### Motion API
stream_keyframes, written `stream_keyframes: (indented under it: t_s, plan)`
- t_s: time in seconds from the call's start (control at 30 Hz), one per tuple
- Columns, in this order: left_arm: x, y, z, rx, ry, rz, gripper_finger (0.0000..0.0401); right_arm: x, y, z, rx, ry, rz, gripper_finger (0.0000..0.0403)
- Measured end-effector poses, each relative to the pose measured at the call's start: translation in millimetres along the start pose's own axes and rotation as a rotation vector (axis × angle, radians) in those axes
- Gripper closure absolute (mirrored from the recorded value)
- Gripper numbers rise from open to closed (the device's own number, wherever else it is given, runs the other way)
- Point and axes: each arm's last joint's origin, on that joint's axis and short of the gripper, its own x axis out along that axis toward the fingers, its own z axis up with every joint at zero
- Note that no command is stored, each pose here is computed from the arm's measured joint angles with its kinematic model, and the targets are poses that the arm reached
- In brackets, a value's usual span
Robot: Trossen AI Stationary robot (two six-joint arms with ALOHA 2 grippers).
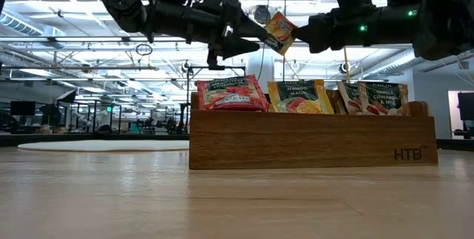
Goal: Pick & Place Tea
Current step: Put the orange tea bag into the middle section of the wooden organizer
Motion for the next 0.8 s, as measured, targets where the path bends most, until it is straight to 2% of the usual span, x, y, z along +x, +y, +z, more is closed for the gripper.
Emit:
stream_keyframes:
  t_s: [0.17,0.27,0.4,0.6,0.7,0.8]
  plan:
    - [0.0,-0.4,1.5,-0.015,-0.015,-0.004,0.0202,0.3,1.1,0.5,0.038,-0.027,0.045,0.0403]
    - [0.0,-0.4,1.4,-0.032,-0.015,-0.005,0.0221,1.1,0.0,0.1,0.044,-0.026,0.038,0.0403]
    - [0.0,-0.4,1.4,-0.032,-0.014,-0.005,0.027,0.9,0.8,0.9,0.062,-0.044,0.062,0.0403]
    - [0.1,1.3,3.0,-0.027,-0.027,-0.003,0.0388,0.8,1.9,1.5,0.077,-0.066,0.101,0.0403]
    - [0.1,1.8,0.1,-0.01,0.004,-0.002,0.0395,0.9,2.7,0.1,0.082,-0.053,0.108,0.0403]
    - [-5.2,3.9,1.4,-0.018,0.127,0.008,0.0397,0.6,5.4,-4.0,0.088,-0.018,0.13,0.0403]
